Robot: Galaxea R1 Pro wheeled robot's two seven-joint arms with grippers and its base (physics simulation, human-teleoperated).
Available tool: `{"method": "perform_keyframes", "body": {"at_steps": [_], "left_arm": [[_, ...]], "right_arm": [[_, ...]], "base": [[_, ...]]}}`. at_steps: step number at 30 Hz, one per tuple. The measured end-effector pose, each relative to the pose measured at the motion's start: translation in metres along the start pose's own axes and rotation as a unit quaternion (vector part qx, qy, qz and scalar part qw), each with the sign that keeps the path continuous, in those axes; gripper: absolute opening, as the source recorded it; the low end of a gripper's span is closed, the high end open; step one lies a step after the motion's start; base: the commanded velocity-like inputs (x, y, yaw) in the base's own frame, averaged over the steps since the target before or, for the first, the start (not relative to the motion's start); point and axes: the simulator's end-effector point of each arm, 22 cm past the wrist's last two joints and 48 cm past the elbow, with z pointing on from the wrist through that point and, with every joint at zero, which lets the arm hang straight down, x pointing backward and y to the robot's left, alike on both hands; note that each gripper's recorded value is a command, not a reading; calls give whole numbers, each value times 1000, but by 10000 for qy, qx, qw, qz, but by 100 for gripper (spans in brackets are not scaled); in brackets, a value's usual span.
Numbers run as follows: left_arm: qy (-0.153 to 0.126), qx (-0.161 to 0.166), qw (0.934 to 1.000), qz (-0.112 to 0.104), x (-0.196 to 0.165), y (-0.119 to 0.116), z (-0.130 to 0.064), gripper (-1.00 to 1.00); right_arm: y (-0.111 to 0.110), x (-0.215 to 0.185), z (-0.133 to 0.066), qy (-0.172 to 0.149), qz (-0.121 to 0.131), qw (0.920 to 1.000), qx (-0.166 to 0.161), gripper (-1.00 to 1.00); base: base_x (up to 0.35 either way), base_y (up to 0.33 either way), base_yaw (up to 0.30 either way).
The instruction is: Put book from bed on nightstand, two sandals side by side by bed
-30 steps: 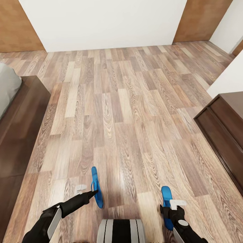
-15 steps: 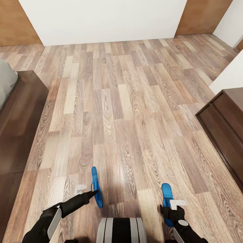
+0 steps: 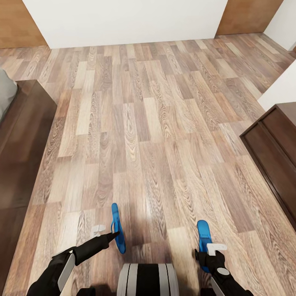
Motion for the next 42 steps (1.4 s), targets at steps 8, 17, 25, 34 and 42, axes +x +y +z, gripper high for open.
{"method": "perform_keyframes", "body": {"at_steps": [8,17,25,34,42], "left_arm": [[-3,1,10000,-1,0,0,0,-100],[-7,0,10000,-2,0,0,0,-100],[-4,2,10000,0,0,0,0,-100],[-26,19,10000,29,-3,-3,-1,-100],[-23,16,10000,32,-3,-3,-1,-100]], "right_arm": [[0,0,0,1,-2,10000,-1,100],[-1,0,0,-3,-5,10000,6,-100],[0,0,0,-3,3,10000,0,-100],[0,-4,-2,-43,0,10000,-5,-100],[0,-5,-2,-44,8,10000,-6,-100]], "base": [[0,0,0],[0,0,0],[0,0,0],[0,0,0],[0,0,0]]}}
